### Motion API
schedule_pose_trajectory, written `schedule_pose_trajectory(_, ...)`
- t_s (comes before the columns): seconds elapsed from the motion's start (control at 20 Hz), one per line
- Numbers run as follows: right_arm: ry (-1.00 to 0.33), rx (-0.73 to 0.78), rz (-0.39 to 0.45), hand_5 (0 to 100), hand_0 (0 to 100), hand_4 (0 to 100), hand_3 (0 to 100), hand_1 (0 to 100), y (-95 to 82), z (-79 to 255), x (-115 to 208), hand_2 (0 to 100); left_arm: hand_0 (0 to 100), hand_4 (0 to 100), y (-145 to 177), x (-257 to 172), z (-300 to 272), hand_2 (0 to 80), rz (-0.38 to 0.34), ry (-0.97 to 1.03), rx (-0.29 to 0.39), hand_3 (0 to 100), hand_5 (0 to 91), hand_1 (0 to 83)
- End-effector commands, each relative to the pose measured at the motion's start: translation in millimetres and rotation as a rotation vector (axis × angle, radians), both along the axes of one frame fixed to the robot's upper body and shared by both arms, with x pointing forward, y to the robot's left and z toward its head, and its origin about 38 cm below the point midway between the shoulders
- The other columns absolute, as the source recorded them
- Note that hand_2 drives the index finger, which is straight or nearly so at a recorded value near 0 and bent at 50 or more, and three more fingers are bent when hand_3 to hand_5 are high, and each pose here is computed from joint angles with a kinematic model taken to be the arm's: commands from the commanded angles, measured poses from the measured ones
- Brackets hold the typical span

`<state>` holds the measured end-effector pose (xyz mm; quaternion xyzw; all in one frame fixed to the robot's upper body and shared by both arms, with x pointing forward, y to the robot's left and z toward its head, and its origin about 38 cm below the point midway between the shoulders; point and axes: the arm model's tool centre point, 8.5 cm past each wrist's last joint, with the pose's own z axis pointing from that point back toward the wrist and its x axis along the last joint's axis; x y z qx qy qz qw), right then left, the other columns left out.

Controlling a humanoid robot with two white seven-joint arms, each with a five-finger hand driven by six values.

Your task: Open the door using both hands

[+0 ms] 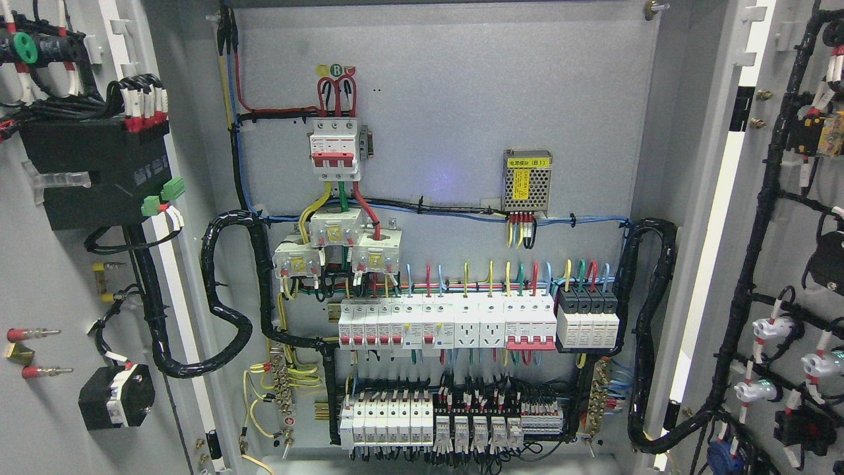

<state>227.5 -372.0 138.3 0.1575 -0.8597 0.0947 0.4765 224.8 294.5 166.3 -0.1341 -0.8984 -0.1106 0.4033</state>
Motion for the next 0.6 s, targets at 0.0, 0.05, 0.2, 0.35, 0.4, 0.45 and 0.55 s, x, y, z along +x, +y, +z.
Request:
schedule_pose_trajectory(0.0, -0.013, -0.008, -0.059, 0, 0, 0, 0, 0, -24.3, 3.7, -1.0, 0, 0, 3, 32.3, -20.3, 21.7, 0.0, 0.072, -0.302, -0.022, 0, 0.0, 0.0)
schedule_pose_trajectory(0.05, -0.011, -0.006, -0.063, 0, 0, 0, 0, 0, -25.5, 3.4, -1.0, 0, 0, 3, 35.2, -19.9, 21.9, 0.0, 0.064, -0.3, -0.025, 0, 0.0, 0.0)
schedule_pose_trajectory(0.2, -0.005, -0.019, -0.081, 0, 0, 0, 0, 0, -33.0, 1.3, -1.3, 0, 0, 3, 41.9, -18.9, 21.3, 0.0, 0.072, -0.298, -0.024, 0, 0.0, 0.0)
schedule_pose_trajectory(0.35, 0.0, -0.038, -0.09, 0, 0, 0, 0, 0, -39.8, -0.5, -1.7, 0, 0, 3, 48.0, -19.0, 19.3, 0.0, 0.087, -0.297, -0.048, 0, 0.0, 0.0)
schedule_pose_trajectory(0.4, 0.0, -0.046, -0.09, 0, 0, 0, 0, 0, -42.1, 0.7, -1.2, 0, 0, 3, 49.4, -19.1, 19.0, 0.0, 0.09, -0.298, -0.054, 0, 0.0, 0.0)
schedule_pose_trajectory(0.45, 0.003, -0.056, -0.092, 0, 0, 0, 0, 0, -44.9, 1.6, -0.9, 0, 0, 3, 51.7, -19.3, 19.7, 0.0, 0.092, -0.304, -0.05, 0, 0.0, 0.0)
schedule_pose_trajectory(0.55, 0.011, -0.066, -0.104, 0, 0, 0, 0, 0, -50.4, 0.1, -0.6, 0, 0, 3, 55.8, -18.3, 21.4, 0.0, 0.101, -0.307, -0.058, 0, 0.0, 0.0)
